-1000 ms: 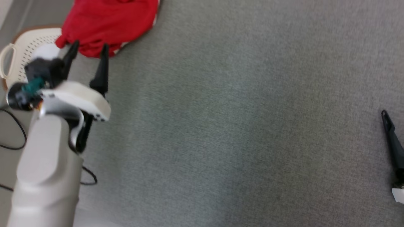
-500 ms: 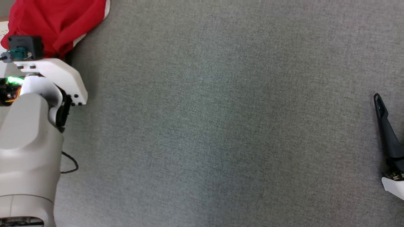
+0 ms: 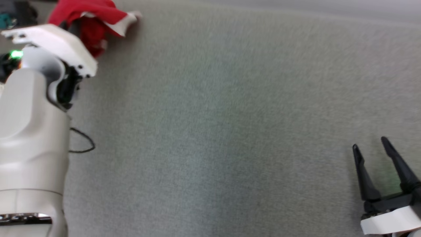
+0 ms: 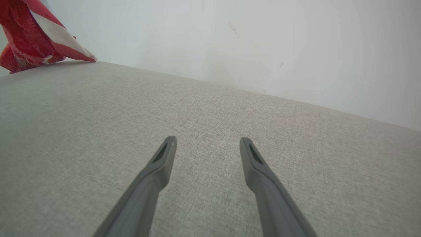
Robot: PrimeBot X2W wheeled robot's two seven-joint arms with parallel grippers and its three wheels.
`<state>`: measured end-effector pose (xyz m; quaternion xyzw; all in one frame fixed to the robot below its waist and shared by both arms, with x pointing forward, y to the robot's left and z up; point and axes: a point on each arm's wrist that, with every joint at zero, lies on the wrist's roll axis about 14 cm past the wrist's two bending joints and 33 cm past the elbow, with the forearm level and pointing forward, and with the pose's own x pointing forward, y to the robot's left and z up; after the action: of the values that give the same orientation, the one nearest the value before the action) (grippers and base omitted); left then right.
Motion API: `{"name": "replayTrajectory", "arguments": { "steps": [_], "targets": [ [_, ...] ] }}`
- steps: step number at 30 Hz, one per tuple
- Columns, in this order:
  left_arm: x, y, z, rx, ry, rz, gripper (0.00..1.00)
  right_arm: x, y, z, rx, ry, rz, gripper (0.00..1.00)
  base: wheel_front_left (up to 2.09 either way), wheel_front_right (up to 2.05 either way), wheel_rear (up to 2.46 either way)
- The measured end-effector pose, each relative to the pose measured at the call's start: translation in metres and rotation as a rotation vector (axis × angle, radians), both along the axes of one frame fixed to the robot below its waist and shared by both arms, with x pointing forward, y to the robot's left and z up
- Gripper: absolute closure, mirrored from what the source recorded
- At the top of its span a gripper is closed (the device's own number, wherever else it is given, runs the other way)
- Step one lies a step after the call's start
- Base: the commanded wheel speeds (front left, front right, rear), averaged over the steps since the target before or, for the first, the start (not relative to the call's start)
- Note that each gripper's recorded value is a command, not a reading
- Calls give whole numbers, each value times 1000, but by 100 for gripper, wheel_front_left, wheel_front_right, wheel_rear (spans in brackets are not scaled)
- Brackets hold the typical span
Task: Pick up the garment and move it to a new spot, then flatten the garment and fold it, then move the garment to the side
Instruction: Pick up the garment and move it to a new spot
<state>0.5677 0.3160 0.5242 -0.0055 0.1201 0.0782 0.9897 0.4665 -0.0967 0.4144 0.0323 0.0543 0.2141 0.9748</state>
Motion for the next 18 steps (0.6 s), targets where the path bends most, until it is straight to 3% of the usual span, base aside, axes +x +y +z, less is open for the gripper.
{"name": "replayTrajectory", "arguments": {
  "steps": [6, 7, 18],
  "targets": [
    [-8, -95, 93, -132, -153, -263, 100, -28, -9, 41, 34, -61, -55, 0, 0, 0, 0],
    [-8, -95, 93, -132, -153, -263, 100, -28, -9, 41, 34, -61, -55, 0, 0, 0, 0],
    [-97, -243, 173, -429, -237, -713, 100, -69, -47, 73, 40, -118, -183, 0, 0, 0, 0]
  ]
}}
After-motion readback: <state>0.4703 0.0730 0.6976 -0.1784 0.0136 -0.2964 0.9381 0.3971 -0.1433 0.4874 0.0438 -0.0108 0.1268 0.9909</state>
